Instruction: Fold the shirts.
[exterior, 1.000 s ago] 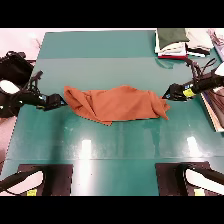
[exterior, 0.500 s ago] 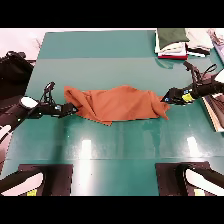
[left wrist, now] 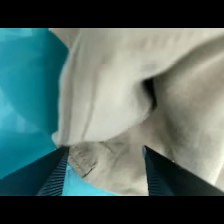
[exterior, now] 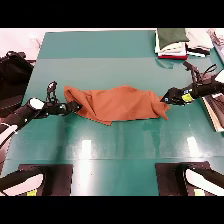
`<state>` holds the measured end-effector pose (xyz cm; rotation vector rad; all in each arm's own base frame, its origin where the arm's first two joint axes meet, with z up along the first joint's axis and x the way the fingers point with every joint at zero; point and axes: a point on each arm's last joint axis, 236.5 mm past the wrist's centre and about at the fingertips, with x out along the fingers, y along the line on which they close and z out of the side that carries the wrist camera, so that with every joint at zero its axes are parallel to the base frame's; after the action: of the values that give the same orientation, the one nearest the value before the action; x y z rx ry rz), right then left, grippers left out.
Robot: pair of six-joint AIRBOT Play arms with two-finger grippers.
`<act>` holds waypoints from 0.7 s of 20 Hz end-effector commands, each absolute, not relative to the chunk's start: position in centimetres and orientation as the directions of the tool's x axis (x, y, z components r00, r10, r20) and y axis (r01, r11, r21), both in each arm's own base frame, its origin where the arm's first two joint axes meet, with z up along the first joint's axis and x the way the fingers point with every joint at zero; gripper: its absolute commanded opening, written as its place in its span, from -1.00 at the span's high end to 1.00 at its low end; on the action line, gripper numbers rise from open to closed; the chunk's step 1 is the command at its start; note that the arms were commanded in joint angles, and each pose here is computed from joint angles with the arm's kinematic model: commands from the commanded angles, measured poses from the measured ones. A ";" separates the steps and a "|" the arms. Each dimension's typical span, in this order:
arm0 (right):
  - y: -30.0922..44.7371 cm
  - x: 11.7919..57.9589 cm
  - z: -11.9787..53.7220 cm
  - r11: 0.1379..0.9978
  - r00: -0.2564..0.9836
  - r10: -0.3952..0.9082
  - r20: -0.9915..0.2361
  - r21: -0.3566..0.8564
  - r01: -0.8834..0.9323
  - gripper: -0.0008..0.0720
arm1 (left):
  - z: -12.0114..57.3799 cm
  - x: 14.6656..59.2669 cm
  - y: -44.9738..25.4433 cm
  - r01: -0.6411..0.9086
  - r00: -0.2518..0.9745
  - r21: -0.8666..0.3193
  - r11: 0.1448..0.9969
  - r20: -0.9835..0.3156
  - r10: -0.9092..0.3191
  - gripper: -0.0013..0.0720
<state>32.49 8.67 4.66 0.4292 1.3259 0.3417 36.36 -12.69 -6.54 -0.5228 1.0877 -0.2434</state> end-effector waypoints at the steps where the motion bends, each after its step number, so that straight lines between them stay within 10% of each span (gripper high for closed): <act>1: 8.7 32.3 4.7 0.873 0.207 0.477 -0.854 0.488 0.003 -0.14 | -7.5 36.1 -12.9 -0.080 0.430 -0.518 0.851 -0.789 -0.439 -0.54; 7: 8.7 32.4 4.7 0.873 0.211 0.476 -0.854 0.487 0.004 -0.14 | -8.3 35.3 -13.3 -0.089 0.384 -0.525 0.846 -0.802 -0.457 -0.34; 10: 8.7 32.4 4.7 0.873 0.210 0.476 -0.854 0.488 0.005 -0.14 | -8.3 35.3 -13.3 -0.088 0.388 -0.524 0.847 -0.801 -0.456 0.72; 14: 8.5 32.1 4.6 0.873 0.199 0.476 -0.857 0.487 0.010 -0.13 | -5.6 36.6 -14.0 -0.012 0.391 -0.529 0.848 -0.783 -0.483 0.89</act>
<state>32.42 8.66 4.68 0.4306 1.3285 0.3419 35.60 -13.58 -7.55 -0.5169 1.1676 -0.2765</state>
